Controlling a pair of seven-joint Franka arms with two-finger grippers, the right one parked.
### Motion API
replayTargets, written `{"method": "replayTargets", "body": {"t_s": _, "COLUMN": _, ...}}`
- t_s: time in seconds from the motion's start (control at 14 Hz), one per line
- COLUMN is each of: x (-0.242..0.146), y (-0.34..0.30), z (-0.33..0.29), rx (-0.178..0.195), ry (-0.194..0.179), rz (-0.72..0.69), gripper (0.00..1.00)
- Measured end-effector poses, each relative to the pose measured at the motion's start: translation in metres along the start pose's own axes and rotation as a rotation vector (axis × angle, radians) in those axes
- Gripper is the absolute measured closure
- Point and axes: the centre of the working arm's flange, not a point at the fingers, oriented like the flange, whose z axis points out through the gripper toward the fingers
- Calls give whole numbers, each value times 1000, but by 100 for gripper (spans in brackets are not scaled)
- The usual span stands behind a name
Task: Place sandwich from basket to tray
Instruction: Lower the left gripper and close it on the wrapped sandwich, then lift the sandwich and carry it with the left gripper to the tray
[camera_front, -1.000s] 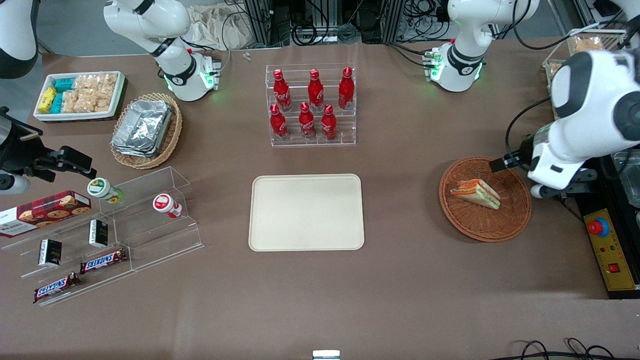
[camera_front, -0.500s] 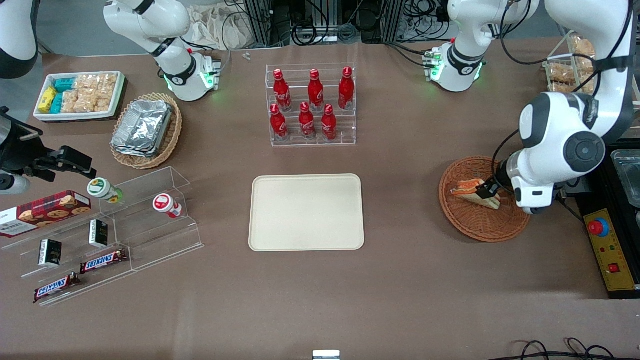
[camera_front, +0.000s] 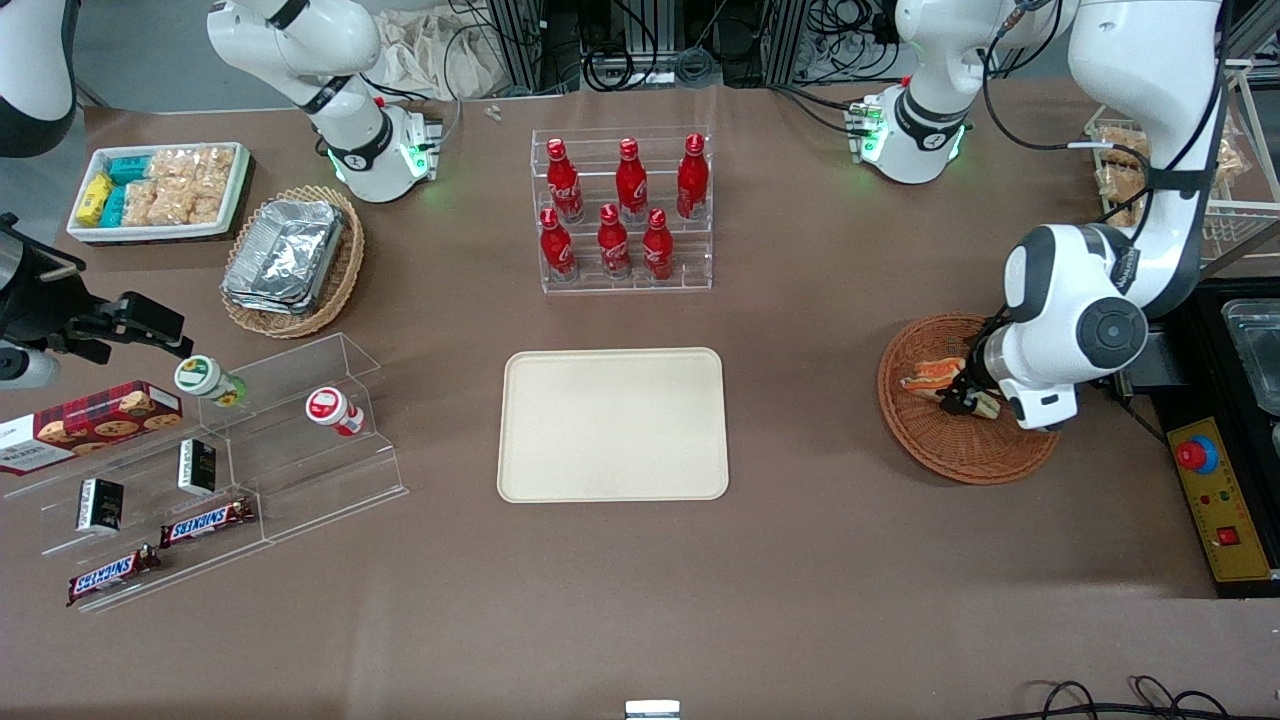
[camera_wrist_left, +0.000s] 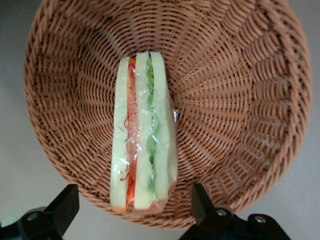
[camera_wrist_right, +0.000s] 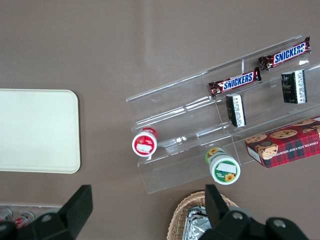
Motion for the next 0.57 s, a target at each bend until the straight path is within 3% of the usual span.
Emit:
{"method": "replayTargets", "body": {"t_s": 0.43, "x": 2, "y": 2, "z": 34, "rx": -1, "ry": -2, "rz": -17, "gripper": 4}}
{"method": "replayTargets", "body": {"t_s": 0.57, "x": 6, "y": 1, "z": 37, "rx": -1, "ry": -2, "rz": -28, "gripper": 25}}
